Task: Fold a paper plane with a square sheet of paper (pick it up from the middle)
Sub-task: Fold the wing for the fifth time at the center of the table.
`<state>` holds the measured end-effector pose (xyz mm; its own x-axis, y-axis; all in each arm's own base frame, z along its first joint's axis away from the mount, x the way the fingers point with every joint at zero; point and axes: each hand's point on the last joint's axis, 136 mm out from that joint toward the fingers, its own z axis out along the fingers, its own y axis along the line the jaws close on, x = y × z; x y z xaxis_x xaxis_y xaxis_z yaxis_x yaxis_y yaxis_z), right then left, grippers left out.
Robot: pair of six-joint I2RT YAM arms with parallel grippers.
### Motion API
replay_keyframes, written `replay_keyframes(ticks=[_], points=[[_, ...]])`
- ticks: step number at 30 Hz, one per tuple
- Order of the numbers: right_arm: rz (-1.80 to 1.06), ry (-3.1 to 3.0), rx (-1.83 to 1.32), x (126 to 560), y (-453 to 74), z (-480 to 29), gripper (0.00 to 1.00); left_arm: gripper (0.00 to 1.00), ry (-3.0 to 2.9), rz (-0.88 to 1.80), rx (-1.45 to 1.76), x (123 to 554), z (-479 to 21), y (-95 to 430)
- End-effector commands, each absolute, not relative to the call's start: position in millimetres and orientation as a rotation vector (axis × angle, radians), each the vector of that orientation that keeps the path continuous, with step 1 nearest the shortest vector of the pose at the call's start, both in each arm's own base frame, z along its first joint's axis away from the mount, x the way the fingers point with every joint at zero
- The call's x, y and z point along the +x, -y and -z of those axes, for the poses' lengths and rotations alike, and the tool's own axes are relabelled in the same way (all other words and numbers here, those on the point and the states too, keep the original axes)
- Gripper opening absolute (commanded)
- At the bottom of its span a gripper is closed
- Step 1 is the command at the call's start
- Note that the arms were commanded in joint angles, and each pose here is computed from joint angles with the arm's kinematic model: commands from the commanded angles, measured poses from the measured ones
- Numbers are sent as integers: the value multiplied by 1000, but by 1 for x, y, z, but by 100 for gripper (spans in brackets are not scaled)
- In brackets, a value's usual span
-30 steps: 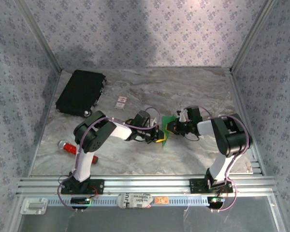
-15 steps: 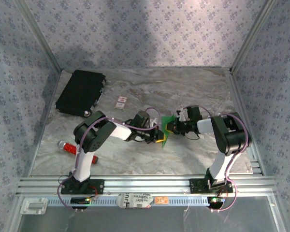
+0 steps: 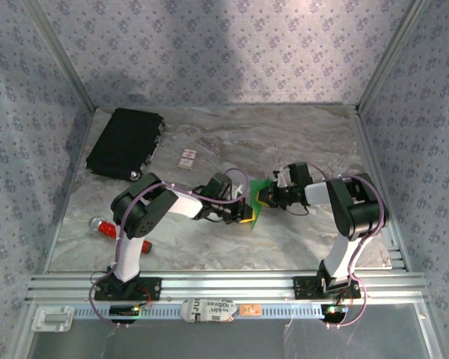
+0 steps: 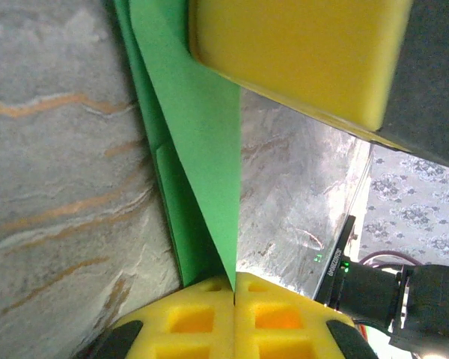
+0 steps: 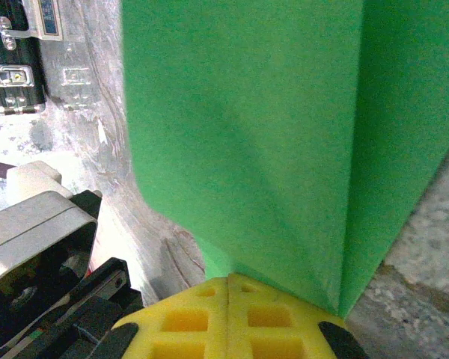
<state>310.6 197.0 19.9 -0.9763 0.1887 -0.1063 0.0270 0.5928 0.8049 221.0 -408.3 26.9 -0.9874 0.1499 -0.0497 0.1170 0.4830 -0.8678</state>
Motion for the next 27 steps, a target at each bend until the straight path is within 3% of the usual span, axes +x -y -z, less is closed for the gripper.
replay_keyframes(ticks=[1, 3, 5, 8, 13, 16, 24, 27], points=[[-1095, -2780, 289, 301, -174, 23, 5, 0, 2615, -1368, -252, 179, -2, 391], [-1086, -2787, 289, 300, -174, 24, 5, 0, 2621, -1353, -250, 178, 0, 390], [-1076, -2794, 287, 299, -174, 25, 5, 8, 2622, -1339, -249, 175, 1, 387], [-1068, -2799, 287, 299, -174, 25, 5, 0, 2615, -1338, -262, 170, 1, 385], [-1052, -2808, 288, 299, -173, 26, 5, 0, 2605, -1333, -277, 165, 1, 383], [-1039, -2812, 293, 298, -172, 27, 5, 5, 2595, -1328, -284, 162, 1, 383], [-1024, -2817, 292, 298, -171, 27, 5, 0, 2568, -1321, -320, 153, 0, 383], [-1020, -2819, 293, 298, -171, 27, 5, 8, 2570, -1309, -318, 152, 1, 382]])
